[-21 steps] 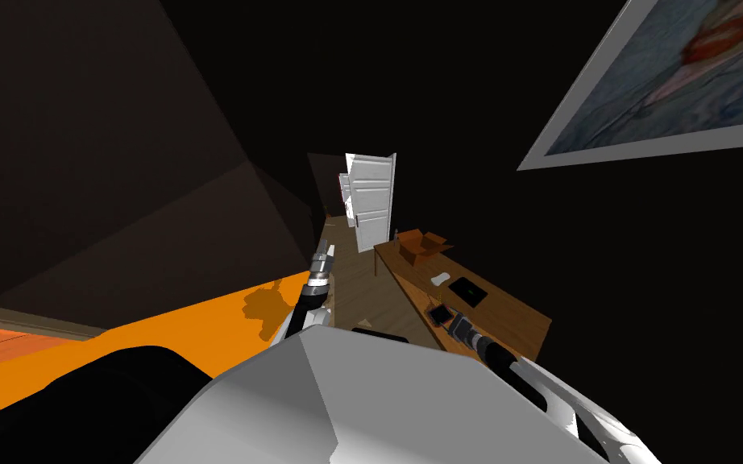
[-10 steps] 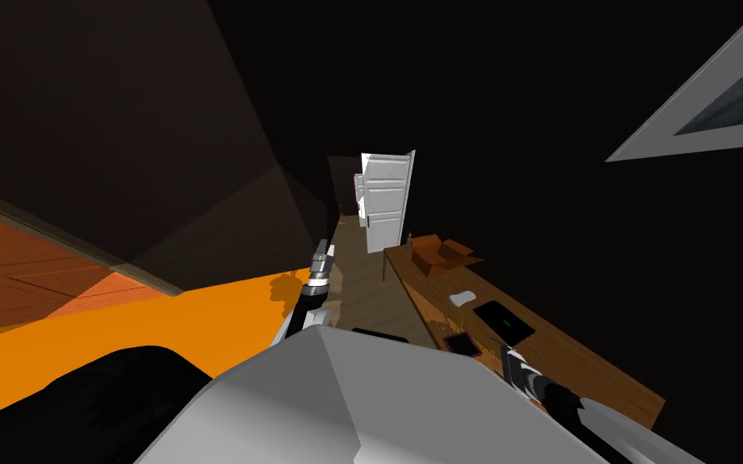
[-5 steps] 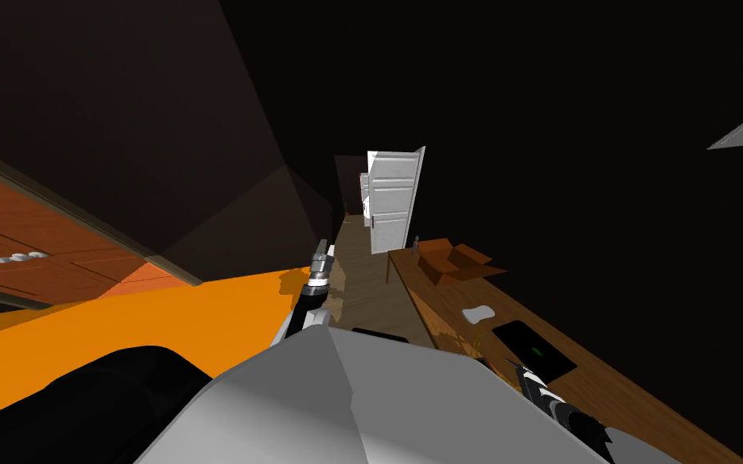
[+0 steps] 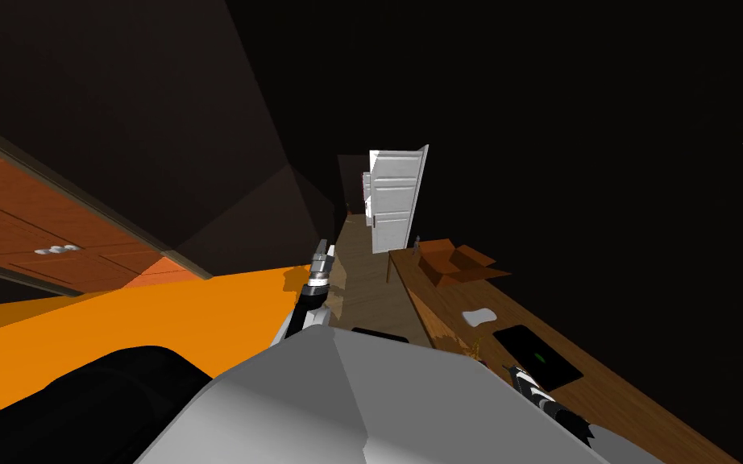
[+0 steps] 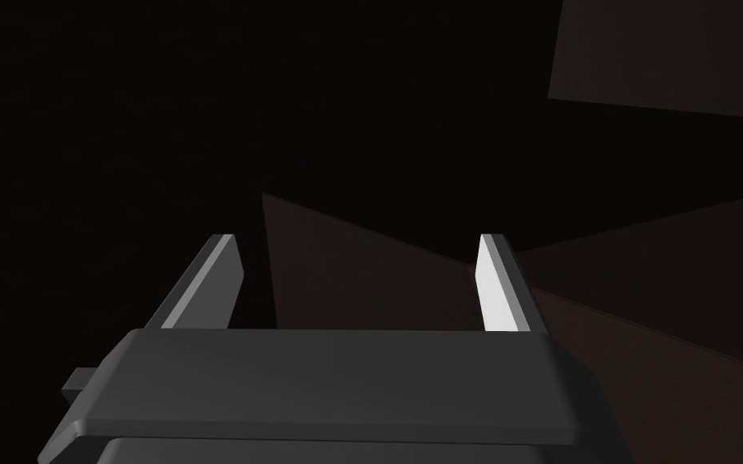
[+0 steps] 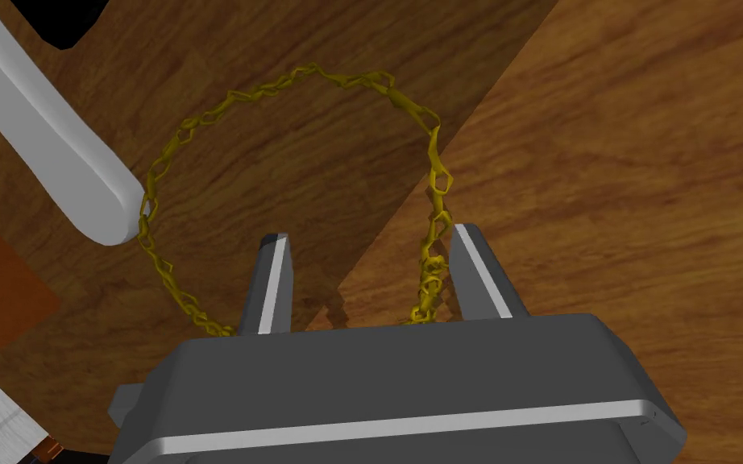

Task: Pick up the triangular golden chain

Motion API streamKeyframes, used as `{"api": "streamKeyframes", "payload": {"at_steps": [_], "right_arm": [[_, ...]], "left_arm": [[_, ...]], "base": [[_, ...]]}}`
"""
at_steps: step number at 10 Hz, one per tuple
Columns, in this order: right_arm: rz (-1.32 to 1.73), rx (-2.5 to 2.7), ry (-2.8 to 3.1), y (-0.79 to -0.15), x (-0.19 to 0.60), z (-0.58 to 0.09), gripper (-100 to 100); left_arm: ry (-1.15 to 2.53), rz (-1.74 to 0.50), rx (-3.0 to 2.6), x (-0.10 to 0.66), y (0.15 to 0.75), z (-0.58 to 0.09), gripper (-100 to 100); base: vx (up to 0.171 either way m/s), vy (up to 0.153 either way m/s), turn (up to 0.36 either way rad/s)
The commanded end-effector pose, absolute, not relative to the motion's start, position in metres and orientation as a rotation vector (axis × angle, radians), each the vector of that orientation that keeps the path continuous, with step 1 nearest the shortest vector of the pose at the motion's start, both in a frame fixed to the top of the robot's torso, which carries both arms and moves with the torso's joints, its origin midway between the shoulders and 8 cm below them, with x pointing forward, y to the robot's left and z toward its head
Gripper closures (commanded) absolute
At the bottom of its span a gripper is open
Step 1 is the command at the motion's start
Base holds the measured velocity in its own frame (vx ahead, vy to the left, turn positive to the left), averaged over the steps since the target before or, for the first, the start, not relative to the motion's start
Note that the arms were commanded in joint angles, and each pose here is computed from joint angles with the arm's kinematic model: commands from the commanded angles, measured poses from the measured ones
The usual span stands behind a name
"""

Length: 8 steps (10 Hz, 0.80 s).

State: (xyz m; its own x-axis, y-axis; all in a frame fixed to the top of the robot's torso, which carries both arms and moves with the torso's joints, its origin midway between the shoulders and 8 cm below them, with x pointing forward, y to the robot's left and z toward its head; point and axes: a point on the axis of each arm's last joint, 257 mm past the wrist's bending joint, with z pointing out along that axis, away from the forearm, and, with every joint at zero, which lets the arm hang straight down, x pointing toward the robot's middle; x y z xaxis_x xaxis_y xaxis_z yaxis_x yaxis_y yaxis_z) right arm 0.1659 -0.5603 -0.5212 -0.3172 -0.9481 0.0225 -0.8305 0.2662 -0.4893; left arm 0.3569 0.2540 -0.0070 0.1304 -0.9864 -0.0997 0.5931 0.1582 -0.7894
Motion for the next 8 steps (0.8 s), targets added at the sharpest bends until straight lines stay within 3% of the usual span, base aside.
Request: {"api": "streamKeyframes", "payload": {"at_steps": [1,4,5,6,8], "right_arm": [[-0.612,-1.641,2.265,-0.560,0.166,-0.521,100],[-0.610,-1.640,2.266,-0.560,0.165,-0.522,100],[-0.610,-1.640,2.266,-0.560,0.165,-0.522,0],[-0.610,-1.651,2.257,-0.565,0.167,-0.514,100],[-0.604,-1.670,2.244,-0.572,0.167,-0.504,100]], "left_arm": [[0.727,-1.284,-0.677,0.357,0.254,-0.007,0],[0.727,-1.284,-0.677,0.357,0.254,-0.007,0],[0.727,-1.284,-0.677,0.357,0.254,-0.007,0],[0.727,-1.284,-0.677,0.357,0.254,-0.007,0],[0.727,-1.284,-0.677,0.357,0.254,-0.007,0]], "base": [[-0.008,0.001,-0.021],[0.001,-0.001,0.004],[0.000,0.000,0.000],[0.012,0.028,-0.096],[0.020,0.066,-0.086]]}}
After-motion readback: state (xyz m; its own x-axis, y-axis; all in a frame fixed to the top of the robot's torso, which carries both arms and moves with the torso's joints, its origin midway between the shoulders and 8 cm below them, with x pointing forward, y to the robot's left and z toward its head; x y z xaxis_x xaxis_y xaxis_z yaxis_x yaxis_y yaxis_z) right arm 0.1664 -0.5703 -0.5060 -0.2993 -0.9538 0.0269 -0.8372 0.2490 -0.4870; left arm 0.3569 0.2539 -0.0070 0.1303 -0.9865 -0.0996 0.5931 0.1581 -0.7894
